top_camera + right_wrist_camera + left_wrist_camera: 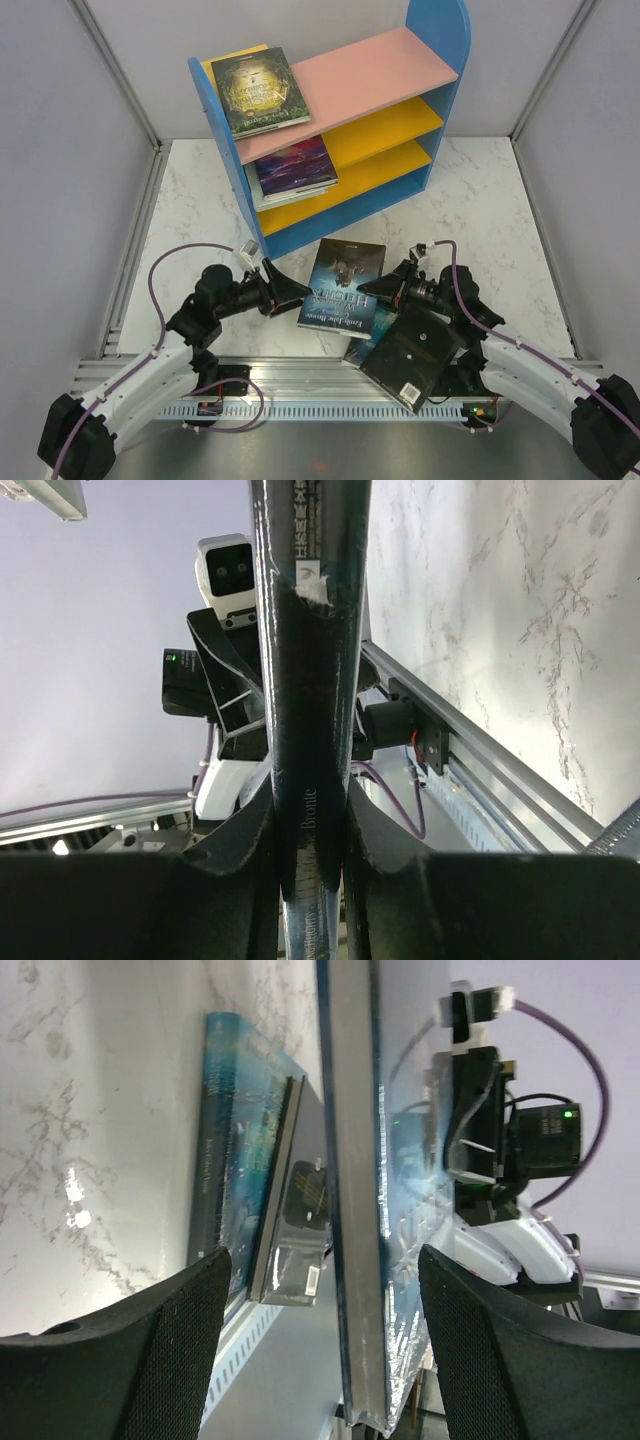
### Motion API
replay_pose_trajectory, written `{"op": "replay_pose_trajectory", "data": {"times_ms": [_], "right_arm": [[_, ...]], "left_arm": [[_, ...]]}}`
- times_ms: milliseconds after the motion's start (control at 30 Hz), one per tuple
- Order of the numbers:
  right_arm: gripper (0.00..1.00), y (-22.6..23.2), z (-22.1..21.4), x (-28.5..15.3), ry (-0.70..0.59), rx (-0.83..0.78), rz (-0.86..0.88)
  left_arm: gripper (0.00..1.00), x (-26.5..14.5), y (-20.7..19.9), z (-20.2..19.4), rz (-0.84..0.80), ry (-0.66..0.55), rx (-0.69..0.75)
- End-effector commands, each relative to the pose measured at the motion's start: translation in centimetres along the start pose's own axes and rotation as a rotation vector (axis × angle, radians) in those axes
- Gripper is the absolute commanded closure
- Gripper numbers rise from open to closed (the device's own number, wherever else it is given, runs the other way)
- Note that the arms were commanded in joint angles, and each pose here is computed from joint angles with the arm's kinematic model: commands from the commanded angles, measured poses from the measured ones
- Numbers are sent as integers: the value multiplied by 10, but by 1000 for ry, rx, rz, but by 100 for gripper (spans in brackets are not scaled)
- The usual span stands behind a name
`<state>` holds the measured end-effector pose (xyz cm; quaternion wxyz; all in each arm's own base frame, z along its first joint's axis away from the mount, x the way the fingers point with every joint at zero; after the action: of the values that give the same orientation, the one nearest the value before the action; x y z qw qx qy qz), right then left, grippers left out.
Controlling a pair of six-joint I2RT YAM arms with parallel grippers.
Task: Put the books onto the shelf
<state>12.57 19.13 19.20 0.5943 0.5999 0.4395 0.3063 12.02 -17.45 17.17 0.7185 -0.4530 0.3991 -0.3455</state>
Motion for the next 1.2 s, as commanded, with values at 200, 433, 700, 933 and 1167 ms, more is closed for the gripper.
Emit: {"op": "replay_pose_trajectory", "data": {"times_ms": [200, 433, 700, 933, 1167], "right_arm": [[100, 61, -5, -3, 52, -53, 323], [100, 64, 0, 10, 85, -19, 367], [100, 64, 4, 26, 93, -28, 321], [39, 38, 9, 29, -11, 23, 140], [39, 24, -15, 25, -11, 92, 112]], "left_arm": [[25, 2, -25, 9, -183, -34, -40], [43, 10, -34, 14, -251, -5, -52], [98, 18, -54, 19, -342, 38, -16], [98, 11, -48, 34, -187, -185, -71], [98, 5, -51, 44, -128, -288, -80]]}}
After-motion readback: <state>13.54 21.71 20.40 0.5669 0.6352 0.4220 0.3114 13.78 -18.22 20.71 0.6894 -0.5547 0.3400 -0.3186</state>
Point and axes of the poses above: each gripper's point midway between its finger pads, its own x axis out along the fingers, its own y axis along the line the jaws close on, z = x × y, the point moved 7 cm from there along -x, back along the fingers, and after that the axes turned 4 degrees about x, right-handed, at the moved point
